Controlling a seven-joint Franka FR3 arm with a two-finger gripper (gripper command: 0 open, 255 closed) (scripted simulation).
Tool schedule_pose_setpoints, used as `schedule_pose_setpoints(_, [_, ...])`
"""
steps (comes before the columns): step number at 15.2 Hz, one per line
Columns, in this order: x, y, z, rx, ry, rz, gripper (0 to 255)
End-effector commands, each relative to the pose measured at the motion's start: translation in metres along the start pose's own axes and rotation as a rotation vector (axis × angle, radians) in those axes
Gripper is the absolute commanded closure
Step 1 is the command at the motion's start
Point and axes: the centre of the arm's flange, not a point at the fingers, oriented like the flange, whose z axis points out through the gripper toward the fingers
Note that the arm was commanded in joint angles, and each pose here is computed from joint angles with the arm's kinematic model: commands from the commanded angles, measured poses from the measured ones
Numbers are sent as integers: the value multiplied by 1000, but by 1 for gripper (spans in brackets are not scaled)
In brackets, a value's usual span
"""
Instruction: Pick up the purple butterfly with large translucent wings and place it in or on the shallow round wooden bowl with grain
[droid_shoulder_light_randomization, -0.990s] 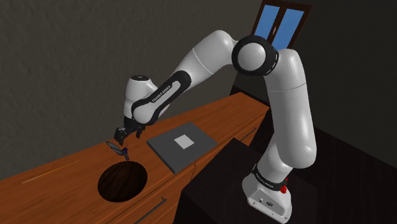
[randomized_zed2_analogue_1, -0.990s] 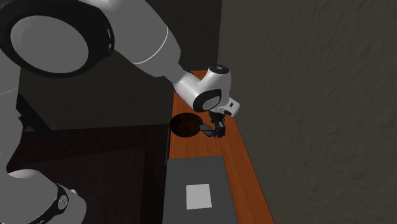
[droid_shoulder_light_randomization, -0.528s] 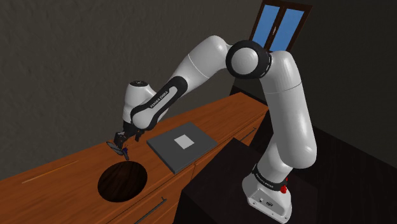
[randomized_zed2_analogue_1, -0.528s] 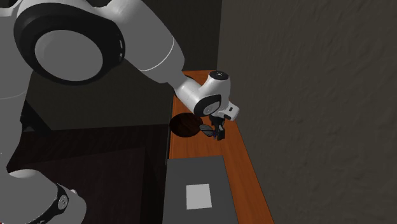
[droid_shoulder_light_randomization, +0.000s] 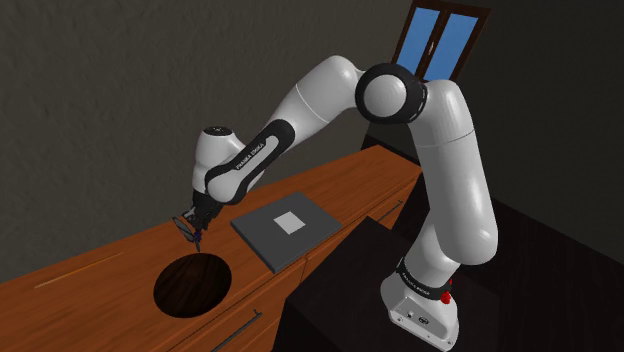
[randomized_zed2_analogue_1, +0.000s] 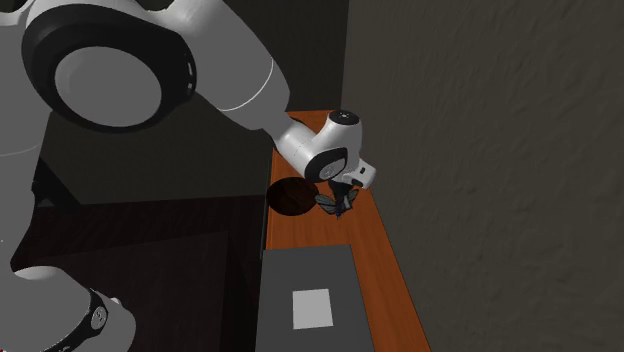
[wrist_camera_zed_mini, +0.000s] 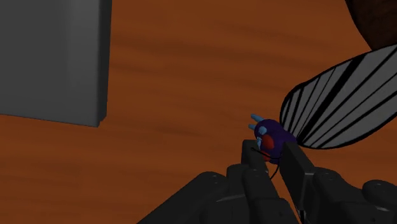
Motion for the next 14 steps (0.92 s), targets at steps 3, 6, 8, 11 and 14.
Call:
schedule_pose_setpoints(3, [-1,2,2,-3,-3,2,255])
schedule_pose_setpoints(6, [0,2,2,-3,-3,2,255])
schedule_pose_setpoints(8, [0,1,-9,-3,-3,2,255])
schedule_pose_setpoints(11, [2,-1,-25,-3,-3,2,255])
schedule_pose_setpoints(14, [3,-3,-40,-3,-3,2,255])
